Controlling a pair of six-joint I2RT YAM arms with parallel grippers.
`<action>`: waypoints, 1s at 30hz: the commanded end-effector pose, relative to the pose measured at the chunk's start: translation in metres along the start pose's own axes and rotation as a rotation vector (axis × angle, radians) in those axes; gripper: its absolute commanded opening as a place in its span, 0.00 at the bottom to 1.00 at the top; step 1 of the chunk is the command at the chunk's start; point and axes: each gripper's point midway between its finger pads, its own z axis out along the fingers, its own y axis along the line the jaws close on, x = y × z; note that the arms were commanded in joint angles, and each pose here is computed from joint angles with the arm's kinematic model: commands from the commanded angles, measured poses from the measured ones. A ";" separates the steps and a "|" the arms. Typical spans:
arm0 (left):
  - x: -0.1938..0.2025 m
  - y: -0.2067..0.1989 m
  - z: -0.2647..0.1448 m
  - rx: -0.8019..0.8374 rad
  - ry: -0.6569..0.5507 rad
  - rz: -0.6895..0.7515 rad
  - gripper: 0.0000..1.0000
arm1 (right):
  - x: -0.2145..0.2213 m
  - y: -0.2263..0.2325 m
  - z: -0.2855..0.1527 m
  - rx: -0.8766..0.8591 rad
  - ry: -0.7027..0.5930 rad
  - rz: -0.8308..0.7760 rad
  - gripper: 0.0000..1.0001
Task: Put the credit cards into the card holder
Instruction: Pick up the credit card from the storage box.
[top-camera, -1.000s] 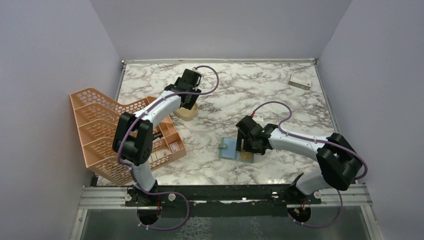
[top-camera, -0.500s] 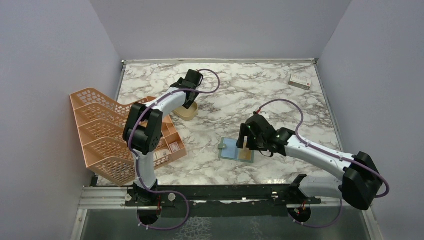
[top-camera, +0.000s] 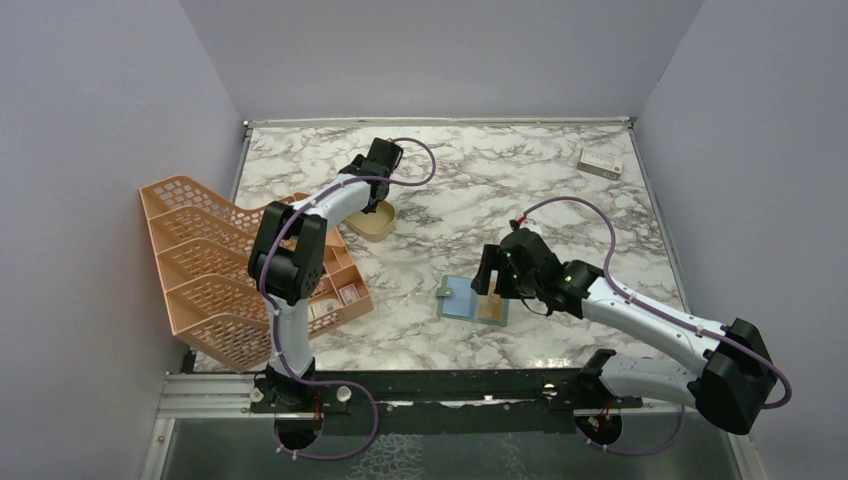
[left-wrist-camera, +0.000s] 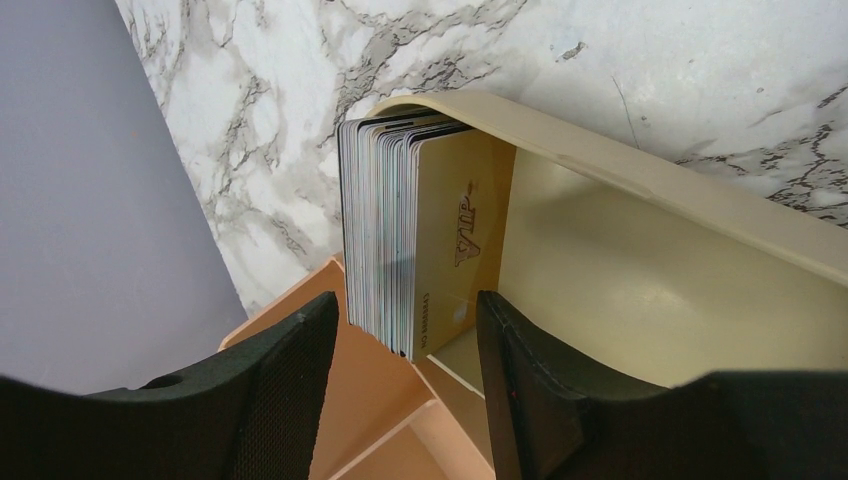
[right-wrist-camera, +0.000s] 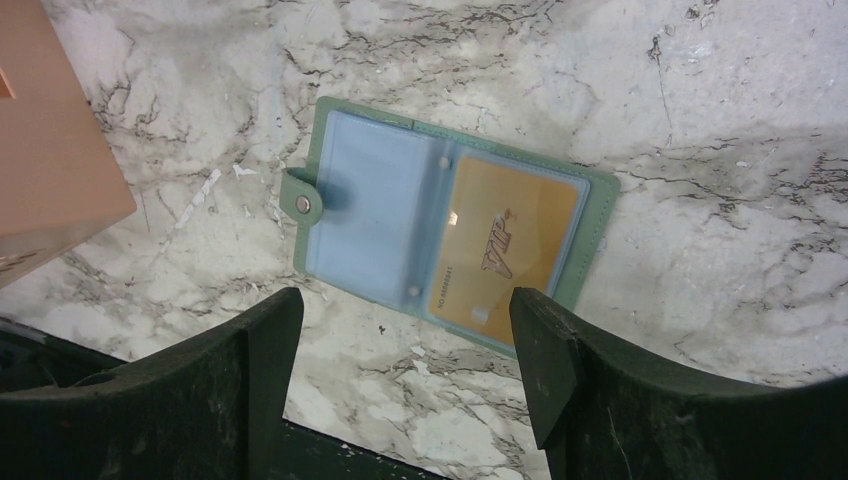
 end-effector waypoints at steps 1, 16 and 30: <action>-0.006 0.012 0.006 -0.053 0.004 0.004 0.54 | -0.003 0.010 -0.001 -0.035 -0.001 -0.017 0.76; -0.008 0.023 0.013 -0.085 0.011 0.003 0.45 | -0.001 0.014 0.000 -0.056 0.013 -0.012 0.76; -0.009 0.024 0.010 -0.078 0.005 -0.004 0.31 | 0.002 0.014 0.002 -0.056 0.023 -0.018 0.76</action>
